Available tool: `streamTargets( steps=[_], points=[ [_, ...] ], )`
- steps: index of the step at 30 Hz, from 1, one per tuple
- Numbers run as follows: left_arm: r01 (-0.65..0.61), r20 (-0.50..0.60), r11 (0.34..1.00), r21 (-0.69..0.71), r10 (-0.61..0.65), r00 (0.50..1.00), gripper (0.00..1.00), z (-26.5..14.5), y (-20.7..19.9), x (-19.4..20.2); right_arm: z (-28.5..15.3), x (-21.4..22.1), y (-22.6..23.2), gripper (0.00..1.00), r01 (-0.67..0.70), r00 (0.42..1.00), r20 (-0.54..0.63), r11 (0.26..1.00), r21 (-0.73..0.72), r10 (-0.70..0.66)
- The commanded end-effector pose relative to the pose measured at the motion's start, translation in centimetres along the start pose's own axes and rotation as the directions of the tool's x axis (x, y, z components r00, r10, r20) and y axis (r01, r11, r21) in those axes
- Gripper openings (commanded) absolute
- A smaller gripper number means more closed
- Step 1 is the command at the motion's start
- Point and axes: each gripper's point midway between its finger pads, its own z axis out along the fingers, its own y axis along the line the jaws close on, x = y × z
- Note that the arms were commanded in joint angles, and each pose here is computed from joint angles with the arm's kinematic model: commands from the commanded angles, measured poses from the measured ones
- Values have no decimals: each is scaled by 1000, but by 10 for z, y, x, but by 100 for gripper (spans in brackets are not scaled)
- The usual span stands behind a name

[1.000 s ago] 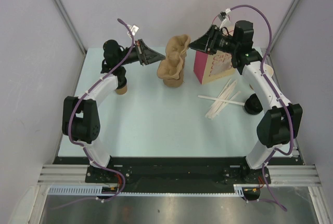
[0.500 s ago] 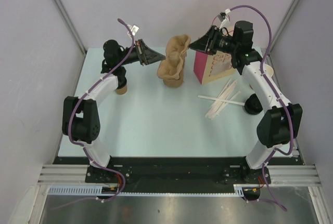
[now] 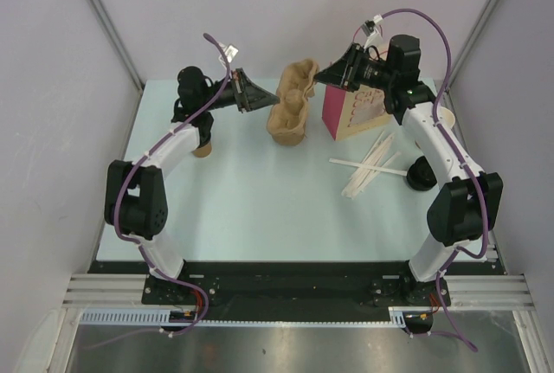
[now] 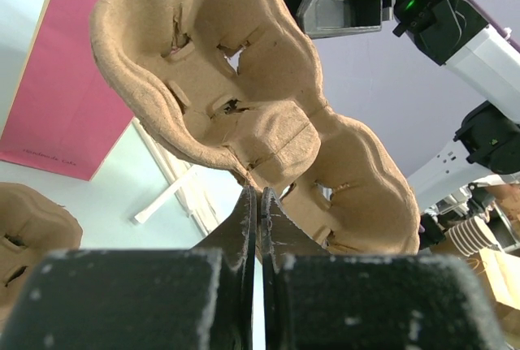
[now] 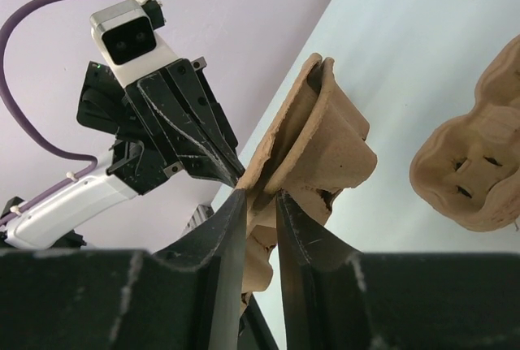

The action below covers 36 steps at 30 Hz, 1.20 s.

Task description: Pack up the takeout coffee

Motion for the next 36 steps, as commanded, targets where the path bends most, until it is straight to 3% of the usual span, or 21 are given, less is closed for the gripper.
streamTargets(
  steps=[1, 10, 14, 16, 19, 20, 23, 29, 36],
  points=[
    [-125, -3, 991, 49, 125, 992, 0, 2, -30, -9, 3, -2, 11, 25, 52, 999, 11, 998, -17, -52],
    [-194, -1, 979, 54, 195, 981, 0, 4, -40, -14, 11, 13, 3, 20, 56, 998, -20, 998, 18, -55],
    [-186, -14, 982, -10, 186, 982, 0, 4, -26, -12, 12, 14, -10, 0, 58, 998, -25, 997, 58, -56],
    [-194, -26, 980, -47, 193, 981, 0, 4, -16, -11, 14, 12, -18, 0, 36, 999, -23, 997, 67, -35],
    [-156, -44, 983, -99, 152, 987, 17, 4, -1, -6, 16, 7, -16, 0, 30, 999, -16, 999, 44, -29],
    [-136, -43, 983, -126, 132, 990, 29, 2, 5, -5, 18, 7, -17, 0, 21, 1000, -17, 999, 42, -20],
    [-108, -23, 978, -178, 105, 994, 44, -5, 16, -7, 19, 4, -19, 0, 17, 1000, -13, 999, 44, -16],
    [-142, 7, 968, -205, 146, 989, 52, -15, 16, -15, 19, 5, -27, 0, -9, 1000, -10, 998, 65, 10],
    [-197, -29, 963, -182, 195, 980, 62, 8, 0, -13, 30, 11, -20, 0, -15, 1000, -15, 998, 60, 16]
  ],
)
